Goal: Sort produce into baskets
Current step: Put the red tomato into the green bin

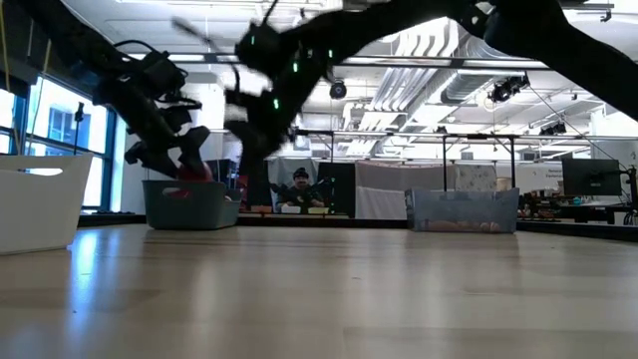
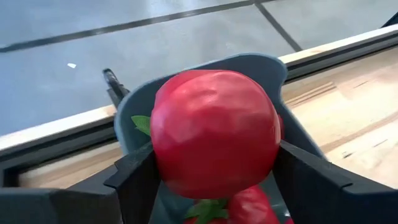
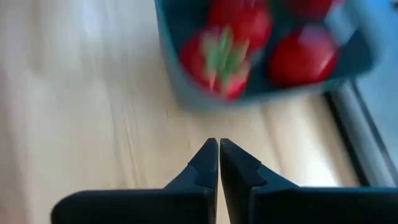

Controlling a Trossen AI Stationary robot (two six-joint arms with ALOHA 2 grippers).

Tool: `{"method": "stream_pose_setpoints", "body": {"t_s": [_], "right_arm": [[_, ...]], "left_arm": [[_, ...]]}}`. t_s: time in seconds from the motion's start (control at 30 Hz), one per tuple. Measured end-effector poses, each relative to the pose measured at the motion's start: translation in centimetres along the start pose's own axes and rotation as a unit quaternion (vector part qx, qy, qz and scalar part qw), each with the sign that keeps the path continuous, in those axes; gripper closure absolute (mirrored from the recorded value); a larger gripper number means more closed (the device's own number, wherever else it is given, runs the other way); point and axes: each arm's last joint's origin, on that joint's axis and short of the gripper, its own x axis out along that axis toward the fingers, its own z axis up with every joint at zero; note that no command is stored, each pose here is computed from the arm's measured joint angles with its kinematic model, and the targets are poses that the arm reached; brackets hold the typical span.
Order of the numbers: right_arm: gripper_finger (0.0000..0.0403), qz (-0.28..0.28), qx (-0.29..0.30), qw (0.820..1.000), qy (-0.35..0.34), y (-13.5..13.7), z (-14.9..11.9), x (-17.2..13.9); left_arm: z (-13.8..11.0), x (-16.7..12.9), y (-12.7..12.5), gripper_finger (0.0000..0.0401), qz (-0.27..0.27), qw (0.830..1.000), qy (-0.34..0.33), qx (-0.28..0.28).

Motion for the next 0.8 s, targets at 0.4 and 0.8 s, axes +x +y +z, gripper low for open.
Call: {"method": "stream_pose_setpoints", "body": {"t_s": [0.4, 0.8], "right_arm": [[0.0402, -0.001, 0.042, 0.998, -0.035, 0.7, -2.5, 0.0], [0.0403, -0.006, 0.056, 0.996, -0.072, 0.3, -3.7, -2.2]], "left_arm": [[-0.2, -0.2, 0.4, 0.0122, 0.059, 0.998, 0.006, 0.011], [-0.7, -0.3, -0.1, 0.0121, 0.054, 0.995, 0.025, 0.075]]}}
